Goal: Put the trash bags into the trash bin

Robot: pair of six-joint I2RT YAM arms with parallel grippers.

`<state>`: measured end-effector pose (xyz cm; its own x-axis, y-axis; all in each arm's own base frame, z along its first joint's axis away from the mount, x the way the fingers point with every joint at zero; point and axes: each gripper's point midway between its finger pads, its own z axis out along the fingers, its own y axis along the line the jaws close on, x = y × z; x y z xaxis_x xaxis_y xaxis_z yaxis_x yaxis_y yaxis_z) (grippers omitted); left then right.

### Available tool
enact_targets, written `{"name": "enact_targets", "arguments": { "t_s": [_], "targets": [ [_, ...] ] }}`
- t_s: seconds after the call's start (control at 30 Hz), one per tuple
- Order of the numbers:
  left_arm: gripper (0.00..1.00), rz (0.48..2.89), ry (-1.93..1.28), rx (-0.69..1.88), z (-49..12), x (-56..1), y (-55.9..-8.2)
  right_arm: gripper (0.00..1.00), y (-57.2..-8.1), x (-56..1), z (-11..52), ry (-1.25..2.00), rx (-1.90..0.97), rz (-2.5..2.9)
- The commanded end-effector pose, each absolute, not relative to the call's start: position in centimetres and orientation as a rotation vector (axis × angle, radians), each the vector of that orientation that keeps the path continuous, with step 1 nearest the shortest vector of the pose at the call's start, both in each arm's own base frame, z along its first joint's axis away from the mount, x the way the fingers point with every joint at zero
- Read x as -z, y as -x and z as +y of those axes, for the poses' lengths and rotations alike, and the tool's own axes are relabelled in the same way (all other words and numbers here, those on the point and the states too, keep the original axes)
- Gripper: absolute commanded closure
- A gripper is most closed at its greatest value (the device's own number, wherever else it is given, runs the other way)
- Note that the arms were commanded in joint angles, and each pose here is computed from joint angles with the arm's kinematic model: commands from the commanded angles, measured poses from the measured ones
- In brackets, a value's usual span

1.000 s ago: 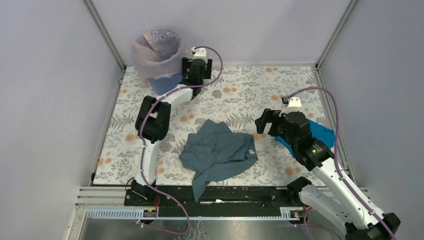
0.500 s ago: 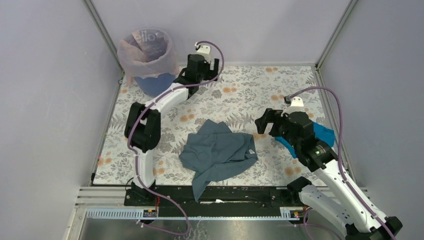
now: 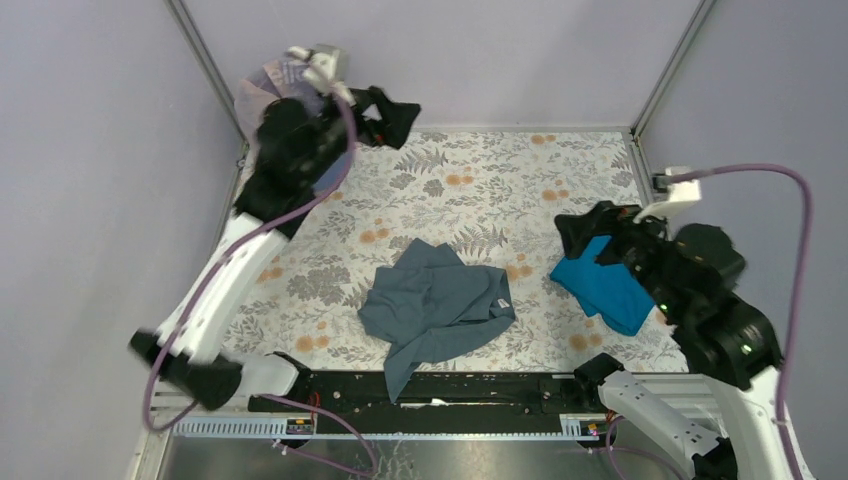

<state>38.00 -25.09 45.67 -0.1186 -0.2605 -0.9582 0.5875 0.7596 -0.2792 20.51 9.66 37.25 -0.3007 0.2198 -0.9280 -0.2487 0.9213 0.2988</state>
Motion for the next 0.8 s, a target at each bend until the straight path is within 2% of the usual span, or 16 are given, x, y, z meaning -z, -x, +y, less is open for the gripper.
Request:
{"name": "enact_targets", "arguments": {
  "t_s": [0.0, 0.13, 0.33, 0.77],
  "targets": [
    [0.01, 1.387, -0.357, 0.644, -20.8, -49.6, -31.3, 0.0, -18.0, -42.0, 7.6, 0.036, -0.44, 1.716],
    [0.01, 1.281, -0.3, 0.565, -16.8, -52.3, -27.3, 0.0, -17.5, -45.0, 7.2, 0.036, -0.45, 1.65],
    [0.01, 1.128, -0.306, 0.55, -13.8, -56.6, -21.9, 0.0, -16.6, -48.8, 7.3, 0.066, -0.481, 1.589],
    [0.01, 1.12, -0.305, 0.583, -14.3, -55.8, -22.0, 0.01, -14.7, -50.3, 5.9, 0.044, -0.499, 1.45]
  ]
}}
